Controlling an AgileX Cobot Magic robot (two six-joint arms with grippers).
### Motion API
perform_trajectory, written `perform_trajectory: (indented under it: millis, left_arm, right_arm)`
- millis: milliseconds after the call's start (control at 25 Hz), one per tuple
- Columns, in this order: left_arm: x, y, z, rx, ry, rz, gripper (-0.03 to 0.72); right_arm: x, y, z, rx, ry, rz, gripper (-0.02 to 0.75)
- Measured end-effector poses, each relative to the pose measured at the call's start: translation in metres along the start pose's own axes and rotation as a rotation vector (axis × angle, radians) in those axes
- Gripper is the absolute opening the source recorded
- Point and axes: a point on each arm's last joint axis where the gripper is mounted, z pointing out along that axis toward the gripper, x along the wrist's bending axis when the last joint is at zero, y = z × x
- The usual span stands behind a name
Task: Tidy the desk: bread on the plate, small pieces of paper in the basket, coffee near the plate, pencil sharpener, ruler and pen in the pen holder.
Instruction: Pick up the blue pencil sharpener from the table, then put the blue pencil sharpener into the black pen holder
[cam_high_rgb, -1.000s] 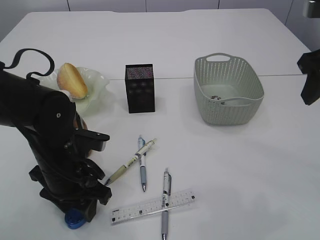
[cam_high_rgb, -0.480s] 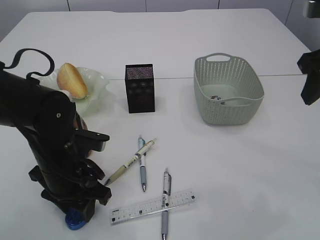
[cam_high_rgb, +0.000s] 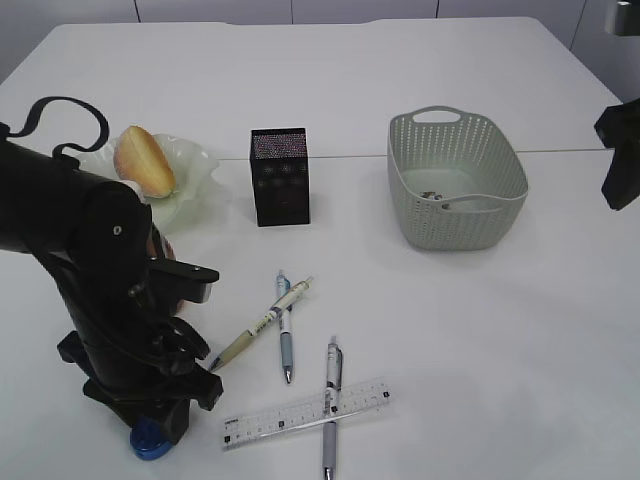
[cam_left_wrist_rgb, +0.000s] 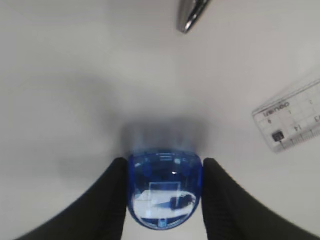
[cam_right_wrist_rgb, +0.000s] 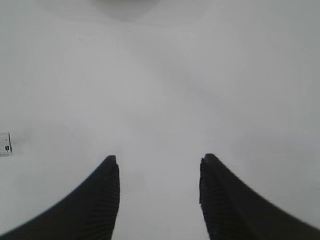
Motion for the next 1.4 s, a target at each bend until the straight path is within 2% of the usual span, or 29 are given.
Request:
perform_trajectory:
  millis: [240, 600, 760, 1040, 1240, 1280, 1400]
  left_arm:
    - [0.0, -0.001, -0.003, -0.005, -0.002, 0.001, 0.323]
    - [-0.002, -0.003, -0.049, -0.162, -0.041, 0.01, 0.323]
    - [-0.004, -0.001, -0.071, -0.296, -0.072, 0.014, 0.323]
    - [-0.007, 0.01, -0.108, -0.61, -0.136, 0.02, 0.323]
    - [-0.012, 0.03, -0.137, -0.827, -0.142, 0.068, 0.323]
    - [-0.013, 0.035, -0.146, -0.877, -0.141, 0.083, 0.344]
    - [-0.015, 0.05, -0.165, -0.998, -0.145, 0.105, 0.323]
  right_arm:
    - [0.0, 0.0, 0.0, 0.0, 0.0, 0.0, 0.379]
    - [0.0, 0.0, 0.0, 0.0, 0.0, 0.0, 0.38]
    - [0.0, 0.0, 0.0, 0.0, 0.0, 0.0, 0.38]
    - [0.0, 0.0, 0.0, 0.0, 0.0, 0.0, 0.379]
    - [0.0, 0.0, 0.0, 0.0, 0.001, 0.0, 0.38]
    - [0.0, 0.0, 0.0, 0.0, 0.001, 0.0, 0.38]
    - [0.0, 0.0, 0.0, 0.0, 0.002, 0.001, 0.38]
